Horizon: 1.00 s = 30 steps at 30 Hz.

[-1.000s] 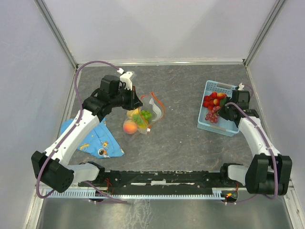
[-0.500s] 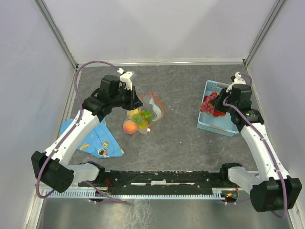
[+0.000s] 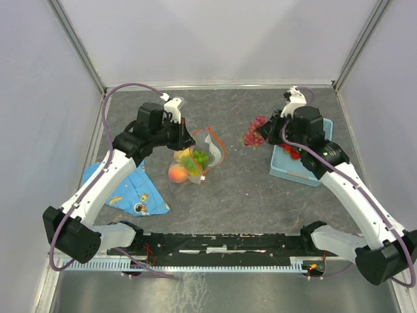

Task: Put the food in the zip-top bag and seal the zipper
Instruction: Pick up the fake fruit from the bin, then place the fake fruit in the zipper food storage bag.

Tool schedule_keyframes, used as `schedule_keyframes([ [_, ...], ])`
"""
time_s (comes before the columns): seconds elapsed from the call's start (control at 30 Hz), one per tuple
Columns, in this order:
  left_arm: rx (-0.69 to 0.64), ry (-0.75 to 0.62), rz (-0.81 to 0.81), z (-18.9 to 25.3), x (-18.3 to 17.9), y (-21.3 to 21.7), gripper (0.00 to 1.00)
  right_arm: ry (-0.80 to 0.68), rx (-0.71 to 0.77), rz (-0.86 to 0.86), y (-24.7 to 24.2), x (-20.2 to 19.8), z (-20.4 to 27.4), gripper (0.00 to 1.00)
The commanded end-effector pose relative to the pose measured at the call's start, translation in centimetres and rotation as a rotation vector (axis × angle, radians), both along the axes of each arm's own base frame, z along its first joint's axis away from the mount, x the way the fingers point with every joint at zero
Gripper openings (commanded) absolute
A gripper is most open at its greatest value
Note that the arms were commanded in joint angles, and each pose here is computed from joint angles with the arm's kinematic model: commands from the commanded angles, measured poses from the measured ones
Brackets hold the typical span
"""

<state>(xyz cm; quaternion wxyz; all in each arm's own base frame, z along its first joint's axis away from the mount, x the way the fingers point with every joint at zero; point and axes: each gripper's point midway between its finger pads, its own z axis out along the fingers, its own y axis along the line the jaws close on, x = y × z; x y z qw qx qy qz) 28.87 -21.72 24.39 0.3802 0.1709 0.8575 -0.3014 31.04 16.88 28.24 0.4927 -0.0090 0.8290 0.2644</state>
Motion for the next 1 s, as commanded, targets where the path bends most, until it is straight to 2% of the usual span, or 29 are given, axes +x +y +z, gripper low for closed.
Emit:
schedule_keyframes([
  [0.0, -0.052, -0.055, -0.020, 1.8, 0.2, -0.6, 0.03, -0.155, 0.058, 0.085, 4.3, 0.7, 5.1, 0.02],
  [0.17, -0.052, -0.056, -0.020, 1.8, 0.1, -0.6, 0.03, -0.199, 0.047, 0.162, 8.5, -0.1, 5.6, 0.02],
  [0.5, -0.055, -0.060, -0.020, 2.0, 0.1, -0.6, 0.03, -0.204, -0.022, 0.287, 16.0, -0.9, 2.2, 0.02],
  [0.97, -0.058, -0.059, -0.023, 2.0, 0.0, -0.6, 0.03, -0.051, -0.018, 0.536, 22.5, -4.2, -5.0, 0.02],
])
